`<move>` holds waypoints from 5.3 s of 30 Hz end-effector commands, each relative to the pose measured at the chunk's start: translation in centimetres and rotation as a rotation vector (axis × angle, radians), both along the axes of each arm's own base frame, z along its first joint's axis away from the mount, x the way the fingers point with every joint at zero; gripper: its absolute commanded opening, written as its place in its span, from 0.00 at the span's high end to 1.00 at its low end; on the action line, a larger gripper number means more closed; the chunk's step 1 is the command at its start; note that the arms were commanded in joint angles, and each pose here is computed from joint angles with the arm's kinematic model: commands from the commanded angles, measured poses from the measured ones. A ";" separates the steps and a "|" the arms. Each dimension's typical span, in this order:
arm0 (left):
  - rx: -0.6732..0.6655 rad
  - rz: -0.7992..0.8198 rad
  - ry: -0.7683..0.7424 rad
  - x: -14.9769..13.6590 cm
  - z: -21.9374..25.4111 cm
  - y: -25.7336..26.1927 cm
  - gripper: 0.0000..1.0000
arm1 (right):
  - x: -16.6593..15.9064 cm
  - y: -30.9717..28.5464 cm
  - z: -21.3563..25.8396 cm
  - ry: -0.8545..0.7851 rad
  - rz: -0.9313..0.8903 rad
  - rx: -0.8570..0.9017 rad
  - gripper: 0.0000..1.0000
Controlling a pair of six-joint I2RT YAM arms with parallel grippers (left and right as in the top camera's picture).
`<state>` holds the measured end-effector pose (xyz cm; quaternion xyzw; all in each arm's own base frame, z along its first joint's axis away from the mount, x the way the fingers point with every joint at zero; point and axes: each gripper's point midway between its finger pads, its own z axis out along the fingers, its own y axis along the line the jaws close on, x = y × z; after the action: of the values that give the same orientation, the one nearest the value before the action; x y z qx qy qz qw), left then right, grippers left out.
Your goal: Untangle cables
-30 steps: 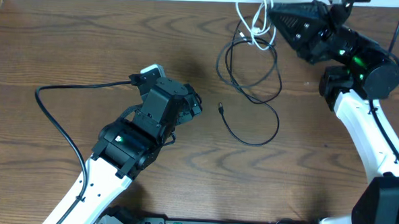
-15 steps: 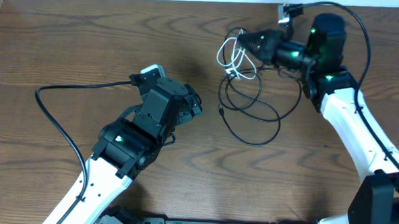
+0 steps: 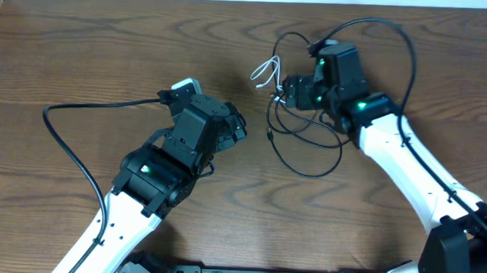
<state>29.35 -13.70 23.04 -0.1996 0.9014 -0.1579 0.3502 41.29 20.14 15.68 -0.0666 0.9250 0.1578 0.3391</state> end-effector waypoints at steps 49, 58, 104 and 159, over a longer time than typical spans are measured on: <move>-0.995 0.242 0.199 16.3 -10.0 -13.8 0.09 | -4.4 -13.9 9.3 0.034 -0.359 0.248 0.32; -1.072 0.326 0.358 16.1 -15.2 -15.1 0.18 | -4.5 -14.6 8.9 0.033 -0.381 0.208 0.32; -0.964 0.413 0.132 17.7 -15.2 -14.0 0.71 | -5.0 -14.8 8.3 0.062 -0.392 0.193 0.31; -0.454 -0.641 -0.553 6.7 11.9 -13.3 0.92 | -7.7 -4.9 3.5 0.262 -0.081 0.431 0.22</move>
<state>37.70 -27.05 30.00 0.0241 0.7792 -0.4481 0.4376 34.50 13.47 18.56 0.0975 0.9152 0.3015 0.2492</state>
